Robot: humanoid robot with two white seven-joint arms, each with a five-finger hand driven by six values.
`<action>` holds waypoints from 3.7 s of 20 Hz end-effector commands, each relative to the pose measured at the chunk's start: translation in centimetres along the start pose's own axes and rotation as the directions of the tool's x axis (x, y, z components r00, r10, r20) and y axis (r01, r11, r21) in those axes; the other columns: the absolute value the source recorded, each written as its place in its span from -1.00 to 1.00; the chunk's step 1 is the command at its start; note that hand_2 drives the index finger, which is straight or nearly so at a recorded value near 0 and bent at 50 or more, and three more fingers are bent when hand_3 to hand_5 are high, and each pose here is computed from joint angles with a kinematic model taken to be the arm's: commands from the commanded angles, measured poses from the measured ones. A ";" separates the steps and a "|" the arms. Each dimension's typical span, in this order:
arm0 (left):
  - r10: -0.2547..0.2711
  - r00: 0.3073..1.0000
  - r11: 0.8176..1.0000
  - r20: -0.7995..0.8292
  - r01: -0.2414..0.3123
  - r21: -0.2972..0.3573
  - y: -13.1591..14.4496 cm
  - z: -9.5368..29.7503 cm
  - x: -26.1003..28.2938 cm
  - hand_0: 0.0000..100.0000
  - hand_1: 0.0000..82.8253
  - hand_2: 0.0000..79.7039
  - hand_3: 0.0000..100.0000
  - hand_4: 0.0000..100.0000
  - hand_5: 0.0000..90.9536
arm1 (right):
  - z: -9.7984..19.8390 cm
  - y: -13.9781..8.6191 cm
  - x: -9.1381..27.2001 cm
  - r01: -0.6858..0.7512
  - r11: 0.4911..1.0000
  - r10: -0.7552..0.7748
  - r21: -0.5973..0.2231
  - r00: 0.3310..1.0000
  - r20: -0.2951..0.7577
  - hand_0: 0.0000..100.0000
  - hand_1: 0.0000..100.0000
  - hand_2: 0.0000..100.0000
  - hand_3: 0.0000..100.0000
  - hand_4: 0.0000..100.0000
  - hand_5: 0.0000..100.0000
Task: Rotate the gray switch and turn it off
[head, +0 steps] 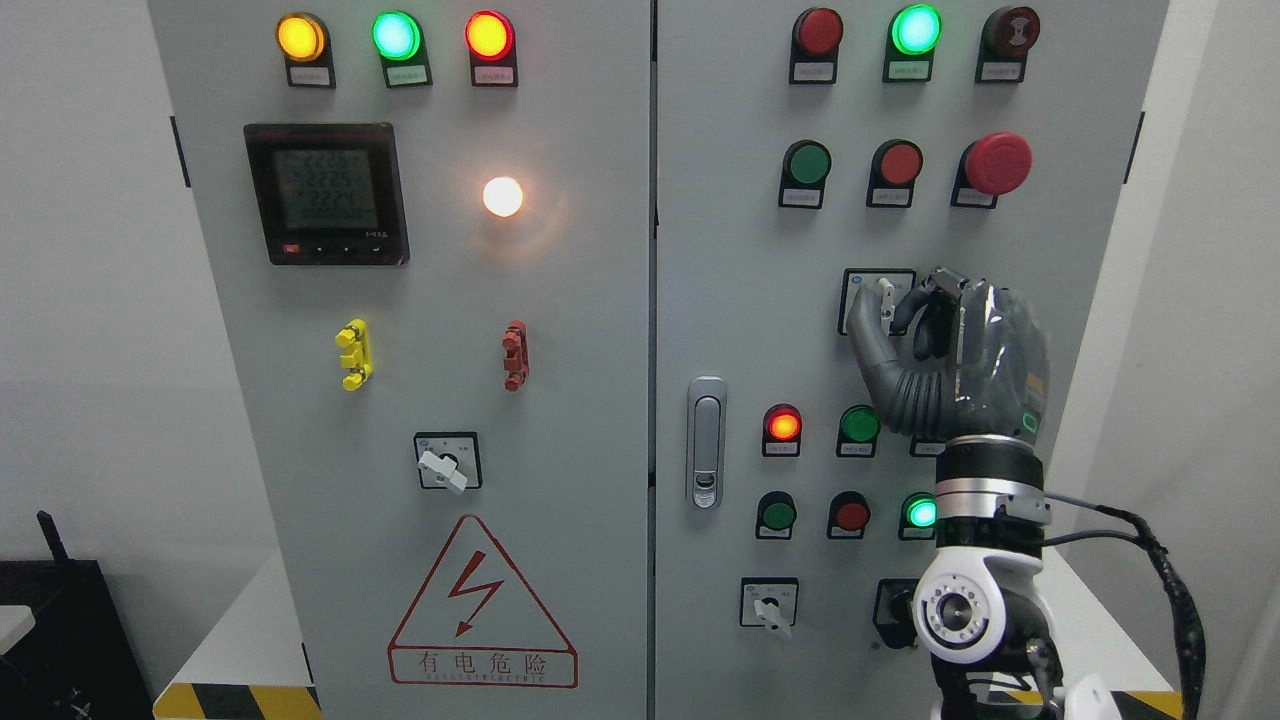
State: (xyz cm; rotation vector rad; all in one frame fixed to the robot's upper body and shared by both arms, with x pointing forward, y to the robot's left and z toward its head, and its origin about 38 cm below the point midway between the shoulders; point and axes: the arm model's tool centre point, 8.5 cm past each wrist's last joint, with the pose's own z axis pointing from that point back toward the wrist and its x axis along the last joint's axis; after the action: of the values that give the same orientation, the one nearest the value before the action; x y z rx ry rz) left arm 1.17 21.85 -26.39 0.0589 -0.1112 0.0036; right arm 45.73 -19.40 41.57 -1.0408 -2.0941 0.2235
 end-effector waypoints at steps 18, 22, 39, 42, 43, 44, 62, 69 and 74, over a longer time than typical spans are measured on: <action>0.029 0.999 1.000 0.033 -0.029 -0.002 0.0 -0.1 1.4 -0.76 -0.06 -1.00 -1.00 -1.00 -1.00 | 0.1 -0.3 -0.4 -0.008 1.000 0.008 -0.013 1.000 0.003 -0.51 -0.12 0.42 1.00 1.00 1.00; 0.029 0.999 1.000 0.033 -0.029 0.001 0.1 -0.2 1.4 -0.76 -0.06 -1.00 -1.00 -1.00 -1.00 | 0.0 -0.5 -0.5 -0.009 1.000 0.009 -0.019 1.000 0.001 -0.51 -0.12 0.40 1.00 1.00 1.00; 0.029 0.999 1.000 0.033 -0.029 0.000 0.1 -0.2 1.4 -0.76 -0.06 -1.00 -1.00 -1.00 -1.00 | 1.5 -2.7 -0.5 -0.020 0.998 0.023 -0.059 0.999 0.039 -0.51 -0.15 0.41 1.00 1.00 1.00; 0.029 0.999 1.000 0.033 -0.029 -0.002 0.0 -0.1 1.4 -0.76 -0.06 -1.00 -1.00 -1.00 -1.00 | 1.6 -4.0 -0.4 -0.036 0.996 0.041 -0.083 0.997 0.061 -0.51 -0.16 0.41 1.00 1.00 1.00; 0.029 0.999 1.000 0.033 -0.029 -0.002 0.0 -0.1 1.4 -0.76 -0.06 -1.00 -1.00 -1.00 -1.00 | 1.9 -4.2 -0.3 -0.036 0.995 0.042 -0.088 0.997 0.067 -0.51 -0.16 0.41 1.00 1.00 1.00; 0.029 0.999 1.000 0.033 -0.029 -0.002 0.0 -0.1 1.4 -0.76 -0.06 -1.00 -1.00 -1.00 -1.00 | 2.0 -4.6 -0.1 -0.034 0.994 0.042 -0.100 0.996 0.082 -0.51 -0.17 0.41 1.00 1.00 1.00; 0.029 0.999 1.000 0.033 -0.029 -0.002 0.0 -0.1 1.4 -0.76 -0.06 -1.00 -1.00 -1.00 -1.00 | 8.3 -7.2 -0.3 -0.144 0.989 0.145 -0.034 0.894 0.425 -0.37 -0.50 -0.07 0.10 -0.03 -0.02; 0.029 0.999 1.000 0.033 -0.029 -0.002 0.0 -0.1 1.4 -0.76 -0.06 -1.00 -1.00 -1.00 -1.00 | 8.9 -6.9 -1.4 -0.199 0.980 0.173 0.018 0.890 0.421 -0.36 -0.66 -0.62 -0.75 -0.99 -1.00; 0.029 0.999 1.000 0.033 -0.029 -0.002 0.0 -0.1 1.4 -0.76 -0.06 -1.00 -1.00 -1.00 -1.00 | 9.0 -6.9 -1.5 -0.205 0.978 0.176 0.025 0.890 0.421 -0.39 -0.74 -0.88 -0.93 -1.00 -1.00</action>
State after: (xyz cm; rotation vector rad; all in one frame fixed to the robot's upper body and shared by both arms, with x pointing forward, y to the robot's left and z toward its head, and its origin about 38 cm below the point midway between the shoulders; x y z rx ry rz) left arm 1.17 21.83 -26.39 0.0554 -0.1112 0.0034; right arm 36.51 -22.68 37.57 -1.1954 -2.3462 0.6095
